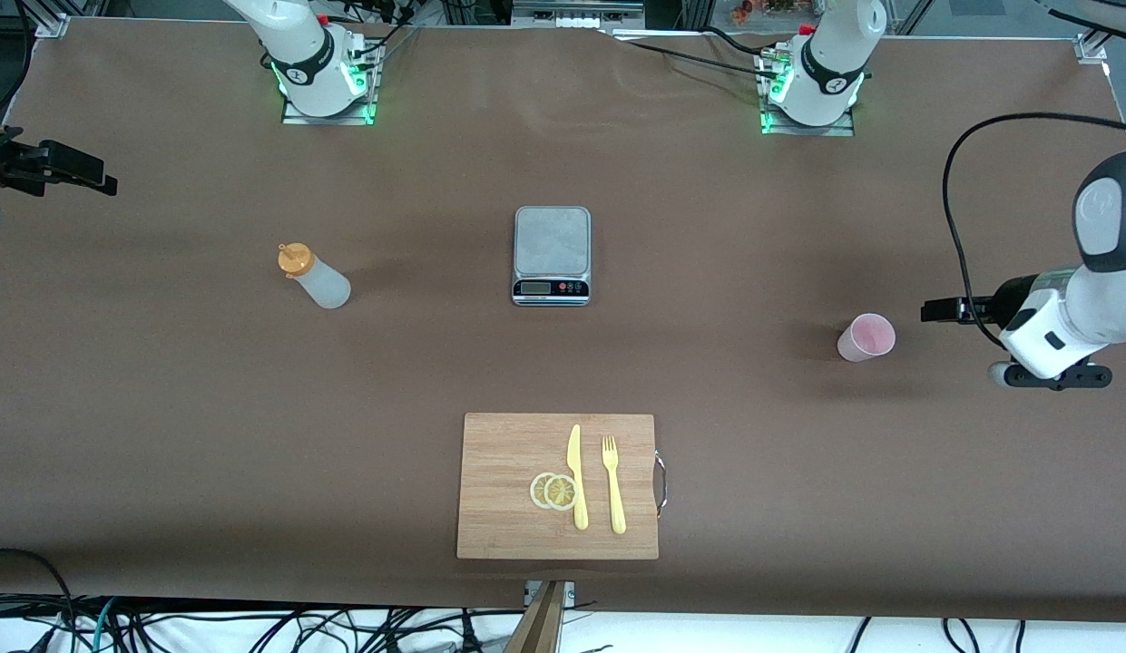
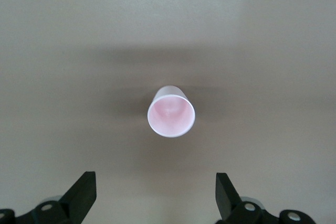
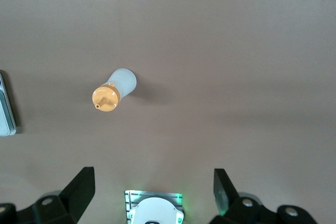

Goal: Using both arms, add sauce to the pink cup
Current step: 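Move the left gripper down over the pink cup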

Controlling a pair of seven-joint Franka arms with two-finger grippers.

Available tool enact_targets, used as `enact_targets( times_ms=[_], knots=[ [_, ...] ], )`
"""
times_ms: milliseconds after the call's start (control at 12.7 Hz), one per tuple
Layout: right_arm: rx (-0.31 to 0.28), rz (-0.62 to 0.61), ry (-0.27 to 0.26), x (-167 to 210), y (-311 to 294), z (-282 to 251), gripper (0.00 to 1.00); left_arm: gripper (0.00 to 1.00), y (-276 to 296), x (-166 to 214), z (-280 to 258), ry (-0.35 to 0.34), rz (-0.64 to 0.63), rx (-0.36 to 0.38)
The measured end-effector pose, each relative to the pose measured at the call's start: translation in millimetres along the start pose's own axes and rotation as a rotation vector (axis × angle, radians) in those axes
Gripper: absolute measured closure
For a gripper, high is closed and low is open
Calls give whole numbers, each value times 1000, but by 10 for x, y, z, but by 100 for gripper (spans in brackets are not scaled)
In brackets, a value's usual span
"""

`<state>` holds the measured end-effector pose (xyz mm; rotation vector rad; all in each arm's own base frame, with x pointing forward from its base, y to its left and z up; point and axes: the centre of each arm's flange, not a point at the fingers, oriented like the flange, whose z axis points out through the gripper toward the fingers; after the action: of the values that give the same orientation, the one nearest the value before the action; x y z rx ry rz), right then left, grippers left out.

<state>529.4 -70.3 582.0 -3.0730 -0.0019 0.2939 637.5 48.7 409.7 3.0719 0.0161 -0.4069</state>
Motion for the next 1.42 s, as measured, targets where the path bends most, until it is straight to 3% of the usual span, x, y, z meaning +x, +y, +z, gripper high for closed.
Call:
enact_targets(
  times_ms=[473,946,1420],
  knots=[
    [-2,0,13,-2,0,-60,0,5,-217,105,926,85,56,11],
    [-8,0,39,-7,1,-188,0,8,-244,89,1313,173,60,26],
    [-8,0,33,16,2,-159,0,12,-244,50,1493,199,65,31]
  ],
)
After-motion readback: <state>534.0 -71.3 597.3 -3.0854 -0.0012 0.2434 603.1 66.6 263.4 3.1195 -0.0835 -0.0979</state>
